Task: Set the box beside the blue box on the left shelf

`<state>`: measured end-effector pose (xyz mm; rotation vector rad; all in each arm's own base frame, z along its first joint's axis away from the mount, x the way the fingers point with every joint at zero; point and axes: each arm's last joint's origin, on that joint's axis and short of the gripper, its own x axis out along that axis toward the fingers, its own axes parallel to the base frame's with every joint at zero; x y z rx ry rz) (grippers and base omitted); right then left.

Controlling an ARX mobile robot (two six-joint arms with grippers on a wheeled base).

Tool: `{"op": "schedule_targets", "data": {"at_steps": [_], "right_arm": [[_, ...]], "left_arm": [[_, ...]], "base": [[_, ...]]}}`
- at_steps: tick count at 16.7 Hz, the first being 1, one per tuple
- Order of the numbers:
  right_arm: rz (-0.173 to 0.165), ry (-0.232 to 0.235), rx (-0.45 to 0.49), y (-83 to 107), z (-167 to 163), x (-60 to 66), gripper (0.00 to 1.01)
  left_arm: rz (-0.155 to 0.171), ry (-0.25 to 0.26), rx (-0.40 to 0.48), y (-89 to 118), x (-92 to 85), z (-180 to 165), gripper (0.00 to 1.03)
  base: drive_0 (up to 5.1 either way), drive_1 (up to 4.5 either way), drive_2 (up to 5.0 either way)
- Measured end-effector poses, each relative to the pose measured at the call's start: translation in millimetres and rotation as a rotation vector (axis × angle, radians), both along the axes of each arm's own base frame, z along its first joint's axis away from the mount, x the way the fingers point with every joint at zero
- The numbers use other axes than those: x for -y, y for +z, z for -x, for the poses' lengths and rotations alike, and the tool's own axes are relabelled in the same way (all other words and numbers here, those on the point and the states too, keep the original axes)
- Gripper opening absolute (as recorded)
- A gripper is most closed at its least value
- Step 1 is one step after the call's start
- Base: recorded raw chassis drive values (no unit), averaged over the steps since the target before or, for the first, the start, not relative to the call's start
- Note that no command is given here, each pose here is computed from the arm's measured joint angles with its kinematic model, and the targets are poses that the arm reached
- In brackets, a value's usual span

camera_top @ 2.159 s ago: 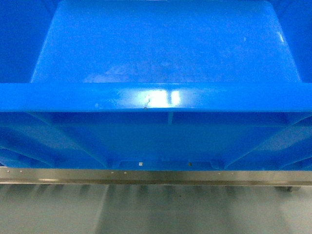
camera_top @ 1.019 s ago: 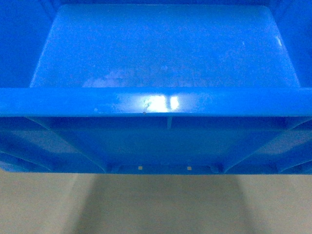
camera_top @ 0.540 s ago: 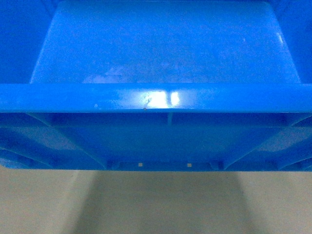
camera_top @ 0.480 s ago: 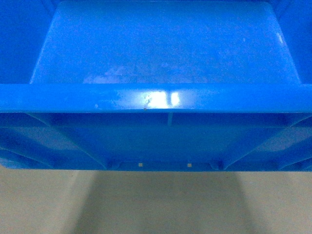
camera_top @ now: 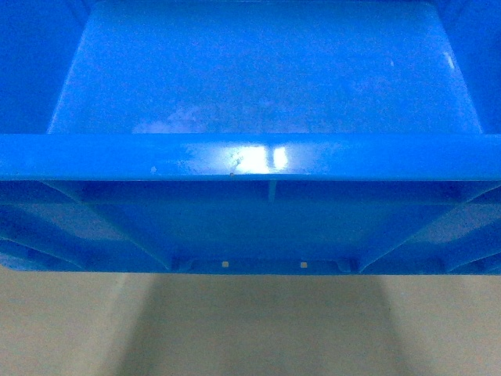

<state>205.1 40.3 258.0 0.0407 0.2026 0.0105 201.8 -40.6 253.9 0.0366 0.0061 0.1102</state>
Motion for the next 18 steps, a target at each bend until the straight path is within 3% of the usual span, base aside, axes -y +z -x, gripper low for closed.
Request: {"op": "schedule_targets", "data": {"at_steps": [4,18], "right_arm": [[0.0,0.0,0.0,0.0,0.0,0.0,0.08],[0.0,0.0,-0.001,0.0,0.1,0.0,0.08]], "left_arm": [[0.0,0.0,0.0,0.0,0.0,0.0,0.18],[0.0,0.001,0.001,0.4,-0.1,0.4,0.18]], "base": [[0.0,0.0,0.0],[0.1,4.39,-4.2]]}}
